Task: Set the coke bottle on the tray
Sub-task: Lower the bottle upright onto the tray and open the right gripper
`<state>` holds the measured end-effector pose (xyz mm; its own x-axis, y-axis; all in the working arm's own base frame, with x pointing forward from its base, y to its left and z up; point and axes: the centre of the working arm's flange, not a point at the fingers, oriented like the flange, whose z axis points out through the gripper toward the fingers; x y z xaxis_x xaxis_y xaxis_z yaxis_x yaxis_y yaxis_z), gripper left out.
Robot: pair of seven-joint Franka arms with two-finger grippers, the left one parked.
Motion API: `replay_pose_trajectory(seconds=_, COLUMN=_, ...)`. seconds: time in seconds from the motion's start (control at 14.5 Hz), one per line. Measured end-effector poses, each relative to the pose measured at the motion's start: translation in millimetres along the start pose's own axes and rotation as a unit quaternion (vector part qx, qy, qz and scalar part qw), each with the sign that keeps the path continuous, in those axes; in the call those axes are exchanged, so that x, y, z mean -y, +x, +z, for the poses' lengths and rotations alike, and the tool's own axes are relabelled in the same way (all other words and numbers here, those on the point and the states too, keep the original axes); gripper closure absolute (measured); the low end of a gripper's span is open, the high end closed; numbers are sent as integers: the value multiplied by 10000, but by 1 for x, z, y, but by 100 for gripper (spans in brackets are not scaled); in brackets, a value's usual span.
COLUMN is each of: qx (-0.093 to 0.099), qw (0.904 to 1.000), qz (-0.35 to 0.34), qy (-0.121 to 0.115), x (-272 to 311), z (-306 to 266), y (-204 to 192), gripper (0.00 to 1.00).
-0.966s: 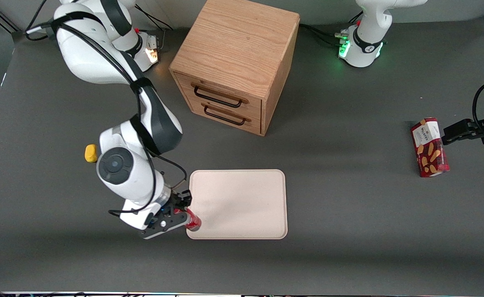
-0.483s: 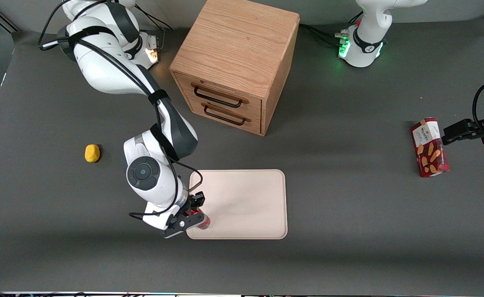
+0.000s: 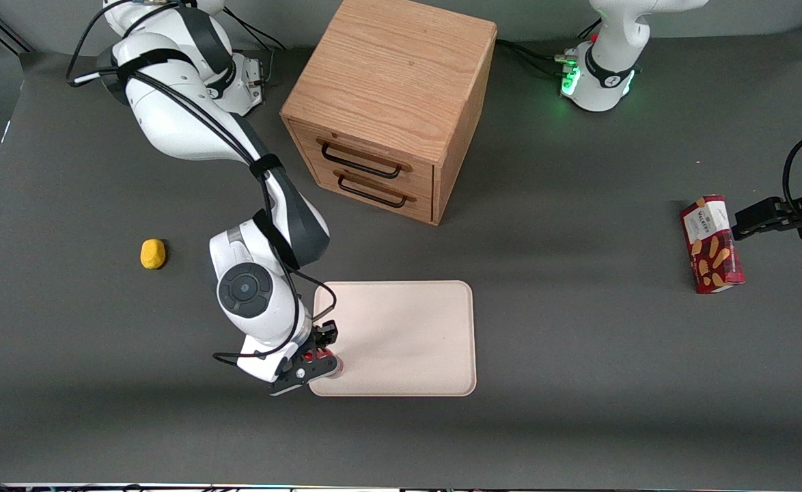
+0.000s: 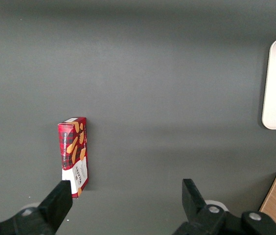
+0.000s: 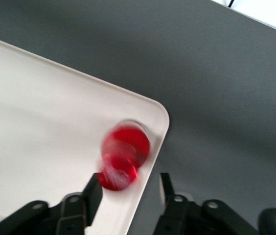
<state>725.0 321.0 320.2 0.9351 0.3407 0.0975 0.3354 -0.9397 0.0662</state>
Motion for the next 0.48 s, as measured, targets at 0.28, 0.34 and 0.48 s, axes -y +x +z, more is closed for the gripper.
replay_pose_trajectory(seconds=0.28, qx=-141, qw=9999, qz=71, qy=-61, x=0, z=0, y=3, gripper=1)
replay_pose_trajectory(seconds=0.34, qx=-144, qw=9998, qz=79, qy=-62, x=0, z=1, y=3, gripper=0)
replay_pose_trajectory(seconds=0.48, qx=-154, qw=9998, qz=92, qy=-61, x=0, z=3, y=3, gripper=0)
